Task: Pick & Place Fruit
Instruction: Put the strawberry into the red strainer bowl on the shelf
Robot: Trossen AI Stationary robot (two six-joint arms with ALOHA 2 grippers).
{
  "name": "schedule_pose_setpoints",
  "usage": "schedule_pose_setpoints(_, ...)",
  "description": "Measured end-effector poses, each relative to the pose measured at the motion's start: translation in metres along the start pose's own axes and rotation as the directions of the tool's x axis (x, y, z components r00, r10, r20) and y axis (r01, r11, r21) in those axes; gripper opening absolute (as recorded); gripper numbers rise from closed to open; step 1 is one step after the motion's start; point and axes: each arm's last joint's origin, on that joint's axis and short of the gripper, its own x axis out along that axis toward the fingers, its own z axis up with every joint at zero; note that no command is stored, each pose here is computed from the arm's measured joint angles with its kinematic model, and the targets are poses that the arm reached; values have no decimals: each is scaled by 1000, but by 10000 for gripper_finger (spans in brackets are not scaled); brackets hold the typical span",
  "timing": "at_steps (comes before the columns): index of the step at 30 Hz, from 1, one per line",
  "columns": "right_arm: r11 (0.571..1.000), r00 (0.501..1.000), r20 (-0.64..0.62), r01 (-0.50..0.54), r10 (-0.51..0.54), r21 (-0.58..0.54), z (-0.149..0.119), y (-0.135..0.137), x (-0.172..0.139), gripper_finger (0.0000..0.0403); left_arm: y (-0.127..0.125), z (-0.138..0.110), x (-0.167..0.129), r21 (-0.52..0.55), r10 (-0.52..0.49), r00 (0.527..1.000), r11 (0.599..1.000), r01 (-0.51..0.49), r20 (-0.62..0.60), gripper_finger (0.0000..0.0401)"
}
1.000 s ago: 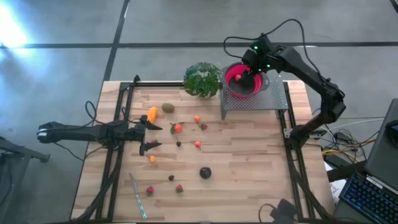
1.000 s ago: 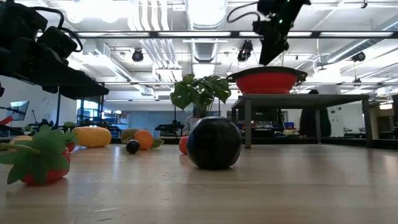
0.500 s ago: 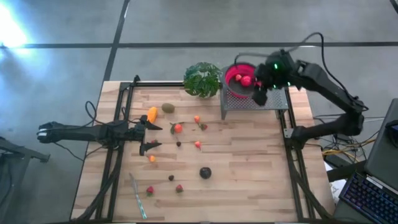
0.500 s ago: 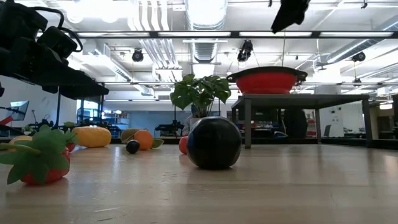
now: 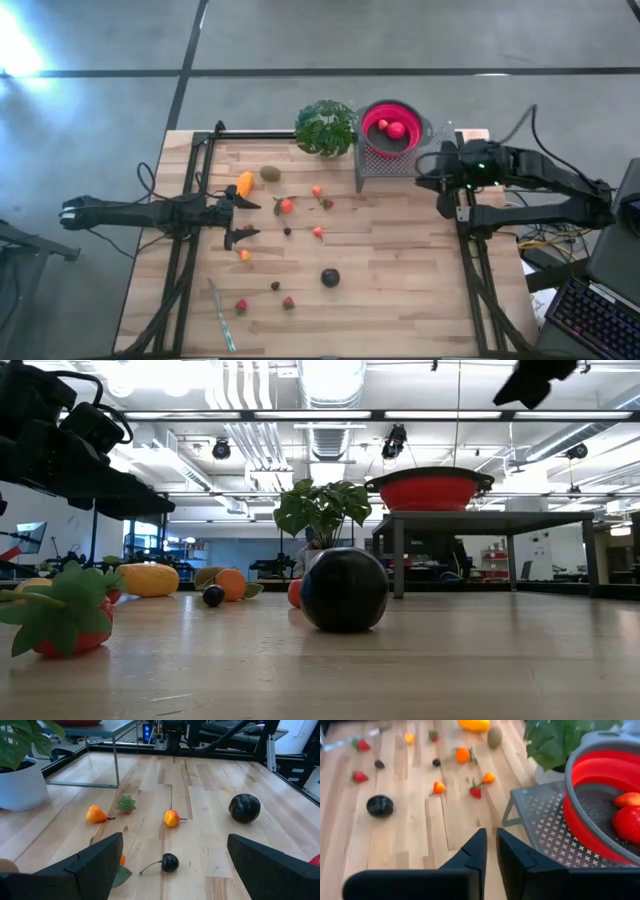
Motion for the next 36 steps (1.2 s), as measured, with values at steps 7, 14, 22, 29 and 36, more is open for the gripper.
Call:
schedule_pose_setpoints(7, 1000, 993, 122, -3, 2, 10, -37, -1, -14, 10, 0, 0, 0, 0, 0, 1000, 1000, 0, 0, 365)
schedule_pose_setpoints(14, 1000, 986, 169, -5, 3, 12, -60, -1, -21, 23, 0, 0, 0, 0, 0, 1000, 1000, 0, 0, 365)
schedule_pose_setpoints(22, 1000, 980, 197, 2, 4, -28, -70, -2, -21, 12, 0, 0, 0, 0, 0, 1000, 1000, 0, 0, 365)
schedule_pose_setpoints(29, 1000, 984, 179, 1, 4, -28, -68, -2, -17, 16, 0, 0, 0, 0, 0, 1000, 1000, 0, 5, 365)
schedule_pose_setpoints(36, 1000, 986, 167, 2, 3, -28, -67, -2, -15, 30, -1, 9, 0, -32, -6, 995, 999, 9, 97, 365)
